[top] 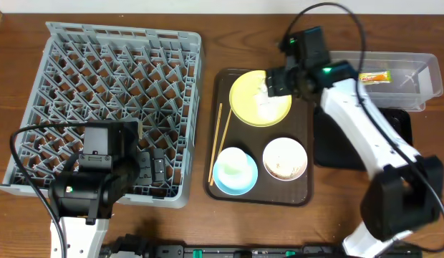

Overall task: Sort waste into correct bins and load items into the dishwasher
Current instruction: 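Grasp the crumpled white tissue on the yellow plate with the right gripper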

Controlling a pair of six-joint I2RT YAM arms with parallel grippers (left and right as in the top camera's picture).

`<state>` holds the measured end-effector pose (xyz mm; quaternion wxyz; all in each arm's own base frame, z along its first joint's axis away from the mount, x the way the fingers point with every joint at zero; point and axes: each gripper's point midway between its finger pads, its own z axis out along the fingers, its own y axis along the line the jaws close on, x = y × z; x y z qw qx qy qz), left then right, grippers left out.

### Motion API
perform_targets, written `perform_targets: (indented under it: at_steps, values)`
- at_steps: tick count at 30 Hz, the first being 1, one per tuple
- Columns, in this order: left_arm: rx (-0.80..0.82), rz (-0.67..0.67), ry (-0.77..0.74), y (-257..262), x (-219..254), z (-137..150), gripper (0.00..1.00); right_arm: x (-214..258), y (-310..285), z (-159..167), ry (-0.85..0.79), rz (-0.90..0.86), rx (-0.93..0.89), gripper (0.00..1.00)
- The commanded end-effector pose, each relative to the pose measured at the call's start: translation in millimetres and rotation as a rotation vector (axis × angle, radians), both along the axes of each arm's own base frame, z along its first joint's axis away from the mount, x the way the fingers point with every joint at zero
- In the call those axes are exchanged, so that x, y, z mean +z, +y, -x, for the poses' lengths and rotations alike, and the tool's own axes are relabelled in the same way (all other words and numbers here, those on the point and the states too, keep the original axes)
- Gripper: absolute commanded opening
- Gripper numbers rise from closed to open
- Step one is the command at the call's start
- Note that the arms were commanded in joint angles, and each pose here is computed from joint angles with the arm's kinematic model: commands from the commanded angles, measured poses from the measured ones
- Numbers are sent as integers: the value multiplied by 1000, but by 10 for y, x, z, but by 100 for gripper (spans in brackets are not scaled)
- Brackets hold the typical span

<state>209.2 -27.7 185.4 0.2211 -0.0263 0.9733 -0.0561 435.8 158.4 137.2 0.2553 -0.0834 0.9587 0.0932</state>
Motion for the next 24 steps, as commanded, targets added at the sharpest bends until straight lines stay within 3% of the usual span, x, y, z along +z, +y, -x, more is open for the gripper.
perform_targets:
  at_steps: [1,7,8,12,15,16,24]
  values:
    - [6,8,-20,-8,79,-24,96,-578,50,90,104,119,31,75]
    - [6,8,-19,-8,78,-23,96,-1154,41,145,220,156,-56,73]
    - [6,8,-19,-8,78,-23,96,-1213,41,153,233,156,-64,69]
    - [6,8,-19,-8,78,-23,96,-1270,41,154,243,152,-81,45]
    - [6,8,-20,-8,79,-24,96,-1099,46,104,209,138,-85,9]
    - [6,8,-20,-8,79,-24,97,-1022,41,82,194,131,-88,2]
    - [6,8,-19,-8,78,-23,96,290,-723,-201,-130,163,-310,2]
